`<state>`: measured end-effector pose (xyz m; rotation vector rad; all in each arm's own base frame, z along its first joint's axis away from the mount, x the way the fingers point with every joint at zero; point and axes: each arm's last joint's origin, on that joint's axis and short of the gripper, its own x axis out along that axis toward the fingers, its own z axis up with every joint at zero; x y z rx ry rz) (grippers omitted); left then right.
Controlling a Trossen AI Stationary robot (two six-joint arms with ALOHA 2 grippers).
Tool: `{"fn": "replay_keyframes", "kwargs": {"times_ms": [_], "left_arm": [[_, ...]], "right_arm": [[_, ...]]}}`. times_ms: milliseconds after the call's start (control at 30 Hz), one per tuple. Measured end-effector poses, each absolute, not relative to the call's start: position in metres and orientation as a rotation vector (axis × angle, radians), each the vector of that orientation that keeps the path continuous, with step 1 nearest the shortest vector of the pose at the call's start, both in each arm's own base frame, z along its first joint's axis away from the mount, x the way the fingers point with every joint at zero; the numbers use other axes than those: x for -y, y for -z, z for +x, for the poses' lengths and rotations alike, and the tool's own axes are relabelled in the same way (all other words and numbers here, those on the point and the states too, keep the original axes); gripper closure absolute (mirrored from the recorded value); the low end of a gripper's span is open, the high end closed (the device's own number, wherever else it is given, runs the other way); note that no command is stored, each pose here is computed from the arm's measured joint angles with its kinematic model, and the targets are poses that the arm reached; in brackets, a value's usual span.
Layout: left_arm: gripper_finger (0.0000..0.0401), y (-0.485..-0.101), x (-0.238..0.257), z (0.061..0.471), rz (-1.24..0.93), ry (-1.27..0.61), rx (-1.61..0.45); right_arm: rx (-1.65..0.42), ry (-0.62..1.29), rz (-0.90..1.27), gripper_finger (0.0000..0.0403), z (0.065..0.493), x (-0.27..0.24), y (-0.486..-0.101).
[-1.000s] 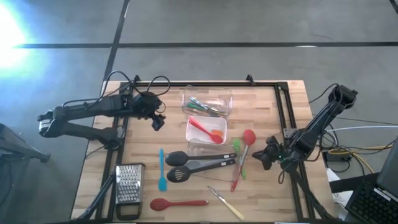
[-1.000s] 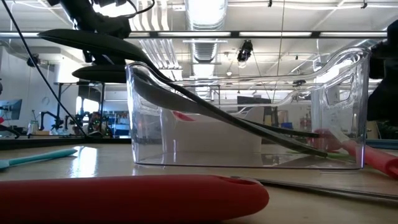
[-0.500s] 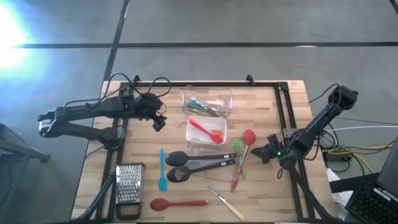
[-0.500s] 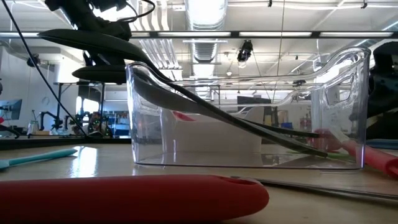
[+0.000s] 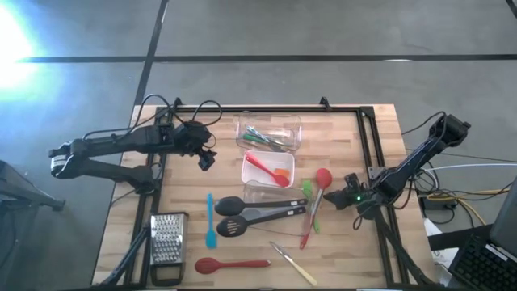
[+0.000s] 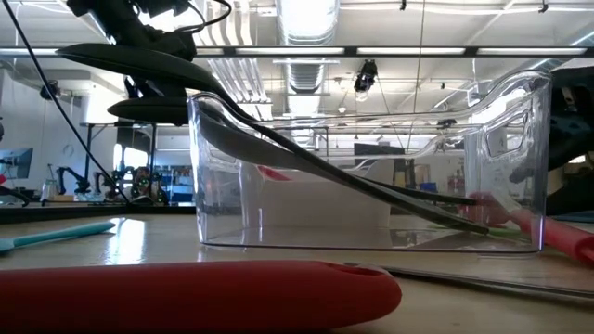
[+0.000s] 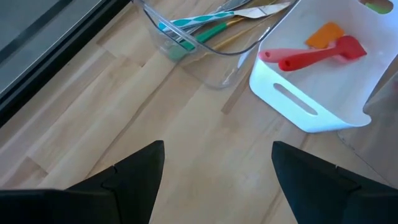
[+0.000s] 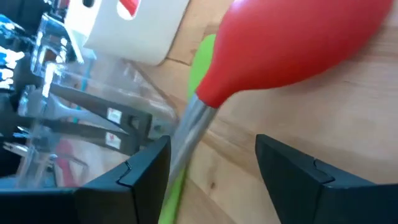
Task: Pick & Place Kitchen Items
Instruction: Put the red serving spoon into the bottom transparent bin
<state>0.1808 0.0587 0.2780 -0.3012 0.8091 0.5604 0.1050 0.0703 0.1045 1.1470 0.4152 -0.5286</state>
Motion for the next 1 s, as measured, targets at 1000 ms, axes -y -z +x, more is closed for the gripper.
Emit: {"fn": "replay_keyframes", "kwargs": {"times_ms": [1000], "left_arm": [[0.0101,-0.278,-0.059,0.181,-0.237,-0.531,-0.827]], "right_arm": [[-0.423,0.731,1.169,0.0236,0.153,-0.075,-0.103]]}}
